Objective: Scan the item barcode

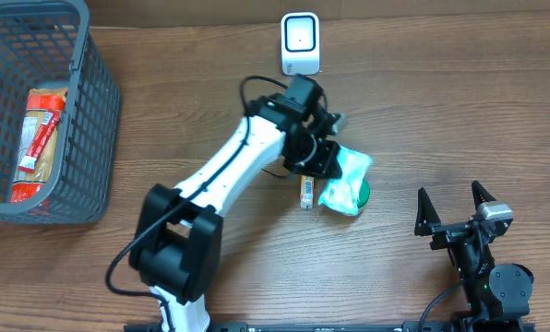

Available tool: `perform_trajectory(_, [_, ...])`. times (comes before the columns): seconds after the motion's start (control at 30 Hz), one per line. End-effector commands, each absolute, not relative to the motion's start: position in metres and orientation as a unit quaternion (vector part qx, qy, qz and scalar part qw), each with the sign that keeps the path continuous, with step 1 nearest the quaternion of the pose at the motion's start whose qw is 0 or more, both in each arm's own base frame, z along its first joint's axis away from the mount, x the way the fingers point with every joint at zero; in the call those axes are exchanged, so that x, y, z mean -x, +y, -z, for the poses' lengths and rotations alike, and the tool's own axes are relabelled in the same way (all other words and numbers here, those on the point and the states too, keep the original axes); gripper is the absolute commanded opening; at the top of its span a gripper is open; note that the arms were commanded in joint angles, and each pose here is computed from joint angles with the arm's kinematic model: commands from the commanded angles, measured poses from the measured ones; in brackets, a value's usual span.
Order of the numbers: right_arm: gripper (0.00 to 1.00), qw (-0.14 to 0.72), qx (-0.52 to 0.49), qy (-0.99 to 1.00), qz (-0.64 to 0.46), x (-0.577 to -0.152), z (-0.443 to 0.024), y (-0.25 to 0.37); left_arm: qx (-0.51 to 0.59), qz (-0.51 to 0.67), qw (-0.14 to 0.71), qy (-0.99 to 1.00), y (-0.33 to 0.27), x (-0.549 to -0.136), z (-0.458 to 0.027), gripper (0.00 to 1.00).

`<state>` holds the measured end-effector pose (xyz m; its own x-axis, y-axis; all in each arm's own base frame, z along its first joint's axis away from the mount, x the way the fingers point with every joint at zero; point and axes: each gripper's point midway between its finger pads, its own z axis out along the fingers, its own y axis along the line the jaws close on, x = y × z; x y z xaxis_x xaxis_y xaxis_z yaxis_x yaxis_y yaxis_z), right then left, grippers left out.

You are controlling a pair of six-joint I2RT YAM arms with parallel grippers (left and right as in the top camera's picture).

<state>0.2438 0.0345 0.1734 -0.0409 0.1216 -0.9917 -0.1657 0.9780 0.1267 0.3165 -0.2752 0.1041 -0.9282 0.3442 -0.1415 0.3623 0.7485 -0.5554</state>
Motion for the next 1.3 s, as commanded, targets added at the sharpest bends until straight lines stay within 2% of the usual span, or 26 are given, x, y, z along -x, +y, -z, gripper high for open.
perform_trajectory(0.0, [1.00, 0.693, 0.015, 0.714, -0.101, -0.244, -0.171, 0.033, -0.181, 0.342, 0.068, 0.920, -0.264, -0.327, -0.156, 0.04])
perform_trajectory(0.2, [1.00, 0.693, 0.015, 0.714, -0.101, -0.244, -0.171, 0.033, -0.150, 0.327, 0.103, 0.927, -0.225, -0.339, -0.179, 0.04])
perform_trajectory(0.57, [1.00, 0.693, 0.015, 0.714, -0.101, -0.244, -0.171, 0.033, -0.059, 0.118, 0.082, 0.988, -0.128, -0.344, -0.143, 0.04])
perform_trajectory(0.9, [1.00, 0.693, 0.015, 0.714, -0.101, -0.244, -0.171, 0.033, -0.051, 0.101, 0.053, 0.992, -0.121, -0.331, -0.125, 0.05])
perform_trajectory(1.27, [1.00, 0.693, 0.015, 0.714, -0.101, -0.244, -0.171, 0.033, -0.033, 0.097, 0.021, 0.995, -0.122, -0.303, -0.049, 0.04])
